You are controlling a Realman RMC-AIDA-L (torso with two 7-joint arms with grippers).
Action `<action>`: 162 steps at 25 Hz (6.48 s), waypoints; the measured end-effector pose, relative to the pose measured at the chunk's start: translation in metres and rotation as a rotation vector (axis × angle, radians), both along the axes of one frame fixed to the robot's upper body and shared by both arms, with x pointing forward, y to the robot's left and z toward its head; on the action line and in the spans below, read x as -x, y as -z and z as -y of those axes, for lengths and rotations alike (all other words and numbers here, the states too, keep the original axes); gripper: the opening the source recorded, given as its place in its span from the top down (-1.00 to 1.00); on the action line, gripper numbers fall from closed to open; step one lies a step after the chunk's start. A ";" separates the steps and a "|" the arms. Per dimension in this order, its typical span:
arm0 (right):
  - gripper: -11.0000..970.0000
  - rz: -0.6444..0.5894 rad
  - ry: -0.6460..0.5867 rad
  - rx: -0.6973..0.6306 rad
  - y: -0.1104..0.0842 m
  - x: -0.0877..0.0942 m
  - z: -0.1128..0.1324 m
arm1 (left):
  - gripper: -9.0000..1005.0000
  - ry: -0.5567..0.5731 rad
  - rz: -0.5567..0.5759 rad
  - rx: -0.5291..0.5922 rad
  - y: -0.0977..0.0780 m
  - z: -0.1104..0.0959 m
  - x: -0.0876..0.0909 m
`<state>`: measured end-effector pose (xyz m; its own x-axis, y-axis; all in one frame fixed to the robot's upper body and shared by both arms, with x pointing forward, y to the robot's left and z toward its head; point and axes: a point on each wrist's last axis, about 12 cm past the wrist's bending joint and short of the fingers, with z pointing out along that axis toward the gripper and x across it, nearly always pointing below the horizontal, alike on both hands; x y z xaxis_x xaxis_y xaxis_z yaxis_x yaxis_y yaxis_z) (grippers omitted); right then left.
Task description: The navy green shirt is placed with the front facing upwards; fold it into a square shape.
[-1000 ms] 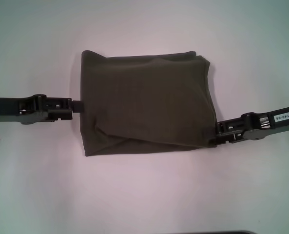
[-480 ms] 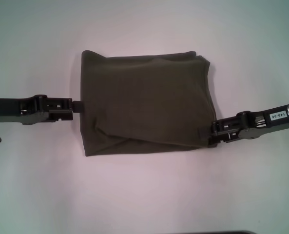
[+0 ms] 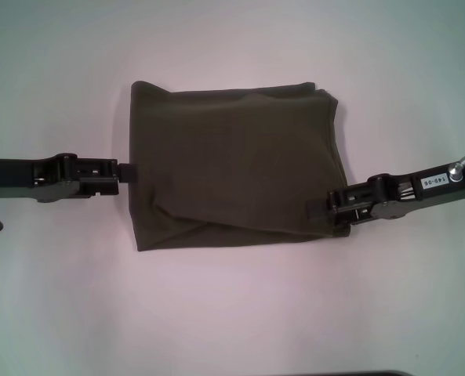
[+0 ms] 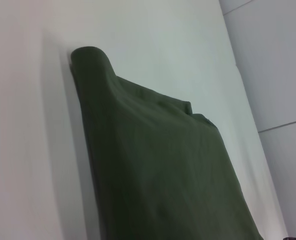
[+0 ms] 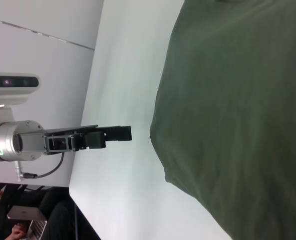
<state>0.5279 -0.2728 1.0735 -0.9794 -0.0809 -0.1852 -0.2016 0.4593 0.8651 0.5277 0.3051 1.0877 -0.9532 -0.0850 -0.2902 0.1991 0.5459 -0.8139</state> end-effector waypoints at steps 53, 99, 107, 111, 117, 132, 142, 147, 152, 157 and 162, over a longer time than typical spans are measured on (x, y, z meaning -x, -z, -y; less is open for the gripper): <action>0.55 -0.040 -0.010 0.048 0.004 -0.001 -0.004 | -0.28 -0.002 -0.005 0.004 0.002 0.002 0.001; 0.95 -0.056 0.043 0.120 -0.007 -0.004 0.028 | -0.28 0.057 -0.166 -0.052 0.027 0.036 0.018; 0.95 -0.058 0.044 0.116 -0.006 -0.003 0.029 | -0.28 0.033 -0.159 -0.065 0.029 0.034 0.016; 0.95 -0.059 0.044 0.115 -0.006 -0.003 0.029 | -0.28 0.029 -0.155 -0.069 0.028 0.035 0.015; 0.95 -0.061 0.044 0.115 -0.006 -0.002 0.029 | -0.28 0.027 -0.156 -0.069 0.028 0.035 0.014; 0.95 -0.059 0.039 0.113 -0.007 -0.003 0.028 | -0.28 0.029 -0.155 -0.070 0.028 0.035 0.014; 0.95 -0.061 0.038 0.111 -0.006 -0.003 0.027 | -0.28 0.029 -0.153 -0.067 0.028 0.039 0.012; 0.95 -0.060 0.037 0.111 -0.007 -0.003 0.027 | -0.28 0.039 -0.154 -0.072 0.028 0.042 0.011; 0.95 -0.061 0.038 0.110 -0.006 -0.002 0.027 | -0.28 0.041 -0.155 -0.072 0.028 0.042 0.011; 0.95 -0.061 0.037 0.110 -0.006 -0.002 0.027 | -0.28 0.049 -0.151 -0.073 0.026 0.040 0.012; 0.95 -0.061 0.040 0.109 -0.007 -0.002 0.028 | -0.28 0.048 -0.150 -0.073 0.024 0.036 0.013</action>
<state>0.5302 -0.3006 1.0801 -0.9914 -0.0580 -0.1174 -0.1297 0.5580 0.8197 0.5150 0.2687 1.0636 -0.9887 -0.0224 -0.1485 0.1058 0.5977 -0.7947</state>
